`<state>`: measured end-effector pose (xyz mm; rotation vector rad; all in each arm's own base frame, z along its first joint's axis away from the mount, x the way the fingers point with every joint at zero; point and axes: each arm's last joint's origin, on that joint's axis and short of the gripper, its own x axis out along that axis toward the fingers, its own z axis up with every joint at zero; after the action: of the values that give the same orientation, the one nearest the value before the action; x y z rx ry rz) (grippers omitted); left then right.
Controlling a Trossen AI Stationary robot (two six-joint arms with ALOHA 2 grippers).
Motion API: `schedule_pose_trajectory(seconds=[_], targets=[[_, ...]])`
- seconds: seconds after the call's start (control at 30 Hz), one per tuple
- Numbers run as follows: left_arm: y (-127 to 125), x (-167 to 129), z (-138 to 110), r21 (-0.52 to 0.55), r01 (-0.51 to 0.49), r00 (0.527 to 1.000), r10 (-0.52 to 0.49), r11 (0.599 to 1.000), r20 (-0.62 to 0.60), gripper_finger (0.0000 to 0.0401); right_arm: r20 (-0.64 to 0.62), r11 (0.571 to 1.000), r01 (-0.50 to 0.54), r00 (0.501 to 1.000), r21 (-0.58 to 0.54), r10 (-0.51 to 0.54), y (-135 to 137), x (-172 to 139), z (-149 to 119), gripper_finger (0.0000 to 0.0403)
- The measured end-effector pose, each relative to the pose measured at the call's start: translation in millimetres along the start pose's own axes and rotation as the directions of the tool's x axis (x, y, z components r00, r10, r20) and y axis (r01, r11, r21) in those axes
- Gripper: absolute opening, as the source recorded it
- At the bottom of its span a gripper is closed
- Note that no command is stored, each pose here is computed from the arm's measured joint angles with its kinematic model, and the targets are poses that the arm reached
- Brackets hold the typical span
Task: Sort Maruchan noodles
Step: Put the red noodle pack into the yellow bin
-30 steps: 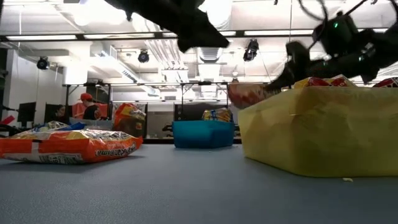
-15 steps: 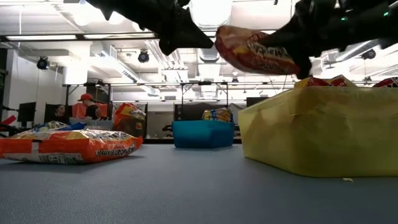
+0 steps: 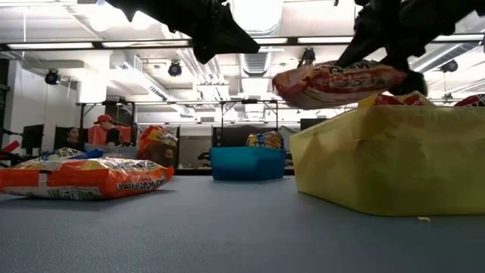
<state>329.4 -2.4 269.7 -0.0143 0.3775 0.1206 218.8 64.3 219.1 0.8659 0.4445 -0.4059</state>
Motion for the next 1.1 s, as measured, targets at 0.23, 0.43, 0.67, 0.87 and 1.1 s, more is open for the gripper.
schedule_pose_trajectory(seconds=[0.23, 0.43, 0.67, 0.87, 1.1], targets=[[0.0, 0.2, -0.2, 0.006, 0.000, 1.000, 0.000, 1.000, -0.002, 0.0000, -0.202, 0.975, 0.166, 0.970, 0.146, -0.135, 27.3, -2.1, -1.8, 0.0144], [0.0, 0.3, -0.6, 0.016, 0.001, 1.000, 0.000, 1.000, -0.007, 0.0000, -0.271, 0.940, 0.309, 0.926, 0.144, -0.263, 37.5, 10.2, -16.7, 0.0144], [-0.3, 0.2, -0.5, 0.026, 0.004, 1.000, -0.004, 1.000, -0.007, 0.0000, -0.289, 0.937, 0.339, 0.908, 0.087, -0.302, 47.4, 27.0, -22.6, 0.0144], [-2.4, 0.0, -0.6, 0.028, 0.010, 1.000, -0.010, 1.000, -0.007, 0.0000, -0.288, 0.930, 0.366, 0.895, 0.036, -0.342, 51.4, 32.7, -23.5, 0.0149], [-4.3, -0.3, -0.7, 0.031, 0.016, 1.000, -0.016, 0.999, -0.007, 0.0000, -0.290, 0.928, 0.372, 0.890, 0.021, -0.351, 52.2, 30.3, -21.8, 0.0196]])
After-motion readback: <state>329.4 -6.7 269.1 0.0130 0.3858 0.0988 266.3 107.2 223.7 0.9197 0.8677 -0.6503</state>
